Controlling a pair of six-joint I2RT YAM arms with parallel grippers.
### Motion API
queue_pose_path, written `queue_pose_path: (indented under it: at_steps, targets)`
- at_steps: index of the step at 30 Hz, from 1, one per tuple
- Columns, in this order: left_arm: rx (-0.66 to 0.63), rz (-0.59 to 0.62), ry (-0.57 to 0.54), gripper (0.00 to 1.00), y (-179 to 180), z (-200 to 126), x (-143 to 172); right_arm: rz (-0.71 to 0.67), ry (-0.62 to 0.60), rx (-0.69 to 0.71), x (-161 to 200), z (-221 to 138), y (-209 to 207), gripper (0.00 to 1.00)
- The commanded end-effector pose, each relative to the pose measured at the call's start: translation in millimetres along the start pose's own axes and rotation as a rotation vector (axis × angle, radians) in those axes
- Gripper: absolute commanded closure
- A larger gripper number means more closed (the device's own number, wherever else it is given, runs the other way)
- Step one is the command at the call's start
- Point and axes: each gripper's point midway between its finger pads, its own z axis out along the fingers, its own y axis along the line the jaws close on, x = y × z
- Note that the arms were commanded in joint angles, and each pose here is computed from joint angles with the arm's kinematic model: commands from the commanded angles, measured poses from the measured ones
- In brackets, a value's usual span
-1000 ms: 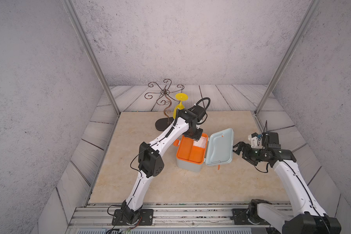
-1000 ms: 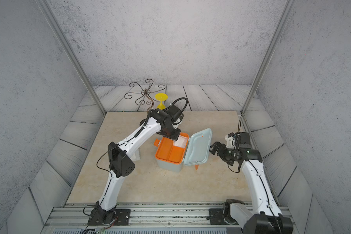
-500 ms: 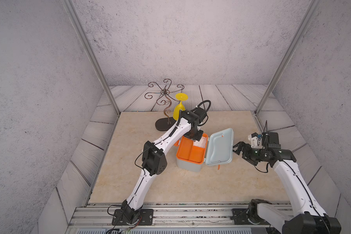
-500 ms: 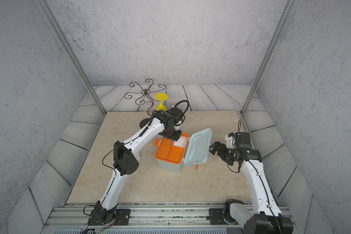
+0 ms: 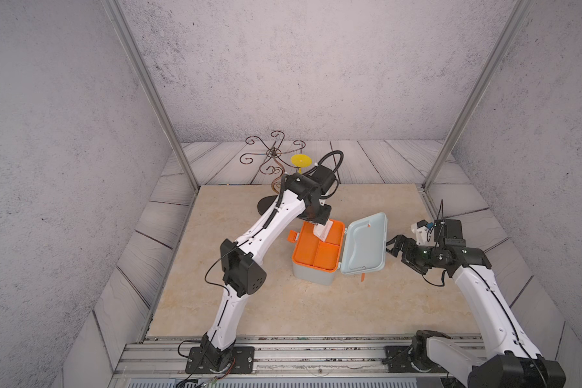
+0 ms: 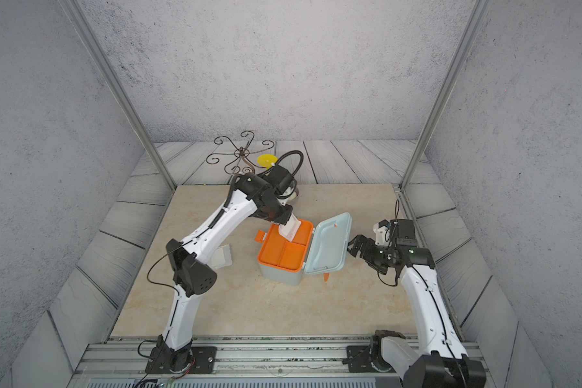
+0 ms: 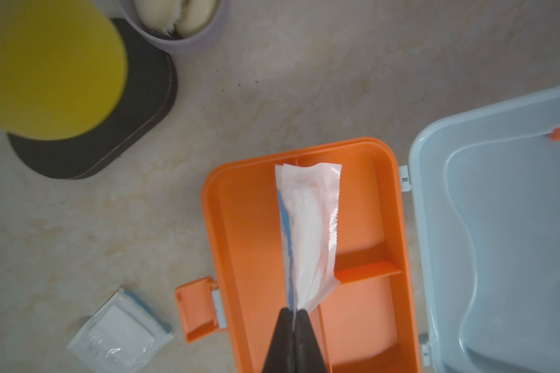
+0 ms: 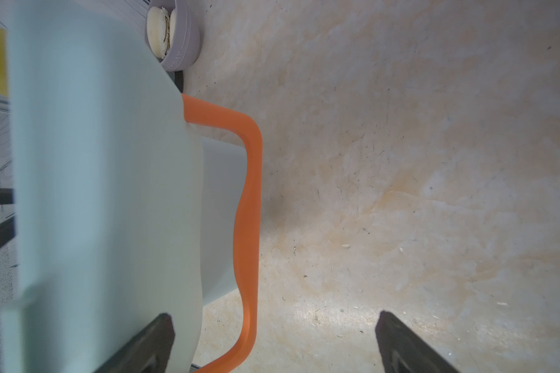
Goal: Open first aid kits and take out gauze
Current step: Pick up the gauze from the first aid kit, then place the gauze at the center of the board.
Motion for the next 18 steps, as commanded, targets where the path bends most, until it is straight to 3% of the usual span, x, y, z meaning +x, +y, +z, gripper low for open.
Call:
queue_pose_path:
  at_steps: [1, 5, 9, 15, 18]
  targets:
    - [-0.069, -0.128, -0.083, 1.0, 59.7, -46.1, 7.7, -0.015, -0.009, -0.003, 0.2, -3.2, 1.1, 0.01]
    - [-0.105, -0.282, -0.154, 1.0, 126.2, -61.6, 36.3, -0.011, -0.004, -0.009, 1.0, -1.6, 0.8, 0.01]
    - [-0.142, -0.399, -0.07, 1.0, 175.2, -46.8, 84.5, -0.013, -0.001, -0.012, 0.6, -0.8, 1.2, 0.01]
    - [-0.116, -0.571, 0.028, 1.0, 201.5, 1.5, 132.8, -0.01, 0.004, -0.016, -0.5, 1.6, 0.8, 0.01]
    - [-0.093, -0.63, 0.056, 1.0, 206.2, 26.8, 142.1, -0.01, 0.009, -0.016, -0.4, 2.3, 0.8, 0.01]
